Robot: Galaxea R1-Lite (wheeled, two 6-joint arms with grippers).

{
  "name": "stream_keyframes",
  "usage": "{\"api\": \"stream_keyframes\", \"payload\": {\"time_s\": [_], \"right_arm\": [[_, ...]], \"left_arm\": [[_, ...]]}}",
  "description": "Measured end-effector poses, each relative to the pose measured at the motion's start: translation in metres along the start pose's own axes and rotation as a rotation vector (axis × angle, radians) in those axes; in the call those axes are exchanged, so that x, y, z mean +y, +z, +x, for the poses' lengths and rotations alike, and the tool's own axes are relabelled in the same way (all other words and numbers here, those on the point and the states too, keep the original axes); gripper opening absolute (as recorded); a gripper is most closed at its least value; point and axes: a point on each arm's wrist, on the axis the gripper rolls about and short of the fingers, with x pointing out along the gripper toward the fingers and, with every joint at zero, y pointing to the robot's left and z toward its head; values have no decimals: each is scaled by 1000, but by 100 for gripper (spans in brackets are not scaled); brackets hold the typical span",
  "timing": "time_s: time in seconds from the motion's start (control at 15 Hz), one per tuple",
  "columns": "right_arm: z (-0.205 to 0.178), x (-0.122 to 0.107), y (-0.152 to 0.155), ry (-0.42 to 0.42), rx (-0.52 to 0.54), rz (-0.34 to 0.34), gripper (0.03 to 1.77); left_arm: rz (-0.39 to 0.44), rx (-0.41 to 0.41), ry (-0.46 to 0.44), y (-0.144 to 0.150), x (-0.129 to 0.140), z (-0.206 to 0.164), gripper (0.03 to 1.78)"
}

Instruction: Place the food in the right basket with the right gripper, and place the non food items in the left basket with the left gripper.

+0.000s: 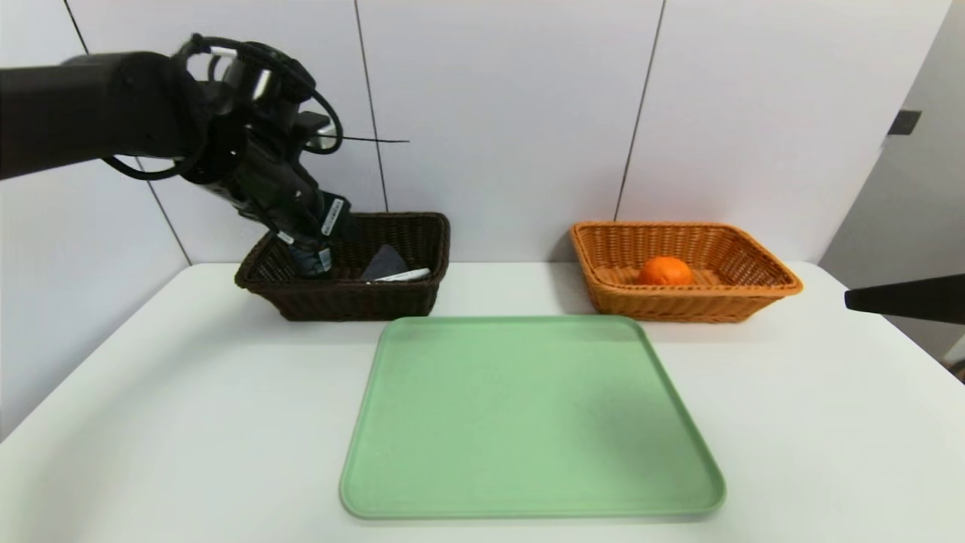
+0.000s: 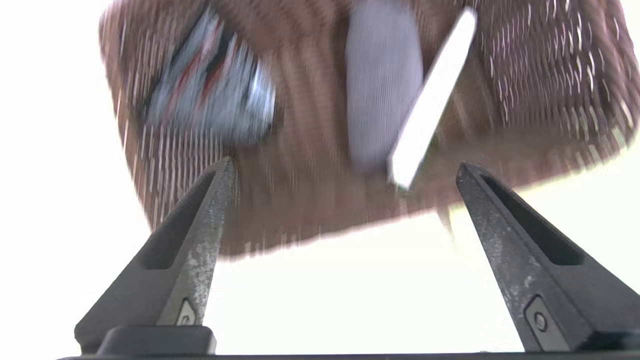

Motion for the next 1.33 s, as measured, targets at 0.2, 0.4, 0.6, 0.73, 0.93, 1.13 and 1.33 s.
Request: {"api": "stream_keyframes", "payload": {"time_s": [0.2,0.4,0.6,0.73,0.93,1.13,1.33], "right_arm": [[0,0,3,-2,-7,-5,170],[-3,1,3,-5,-11,-15,170],[-9,-1,-4,-61,-25,-20,170],[-19,-4,-14,-98,-43,-36,170],[-40,-9,-34,-163,-95,-15,170],[-62,-9,-53,-229,-165,14,170],[-81,-2,-72,-235,-209,32,170]], "left_arm": [[-79,34,1,-17,8,-52,162],[-110,45,9,-48,16,-102,165],[-138,60,31,-93,24,-142,167],[-157,68,70,-124,28,-161,167],[-191,56,172,-167,32,-181,168],[-224,3,215,-196,35,-197,169],[-263,-29,257,-224,36,-212,169]]}}
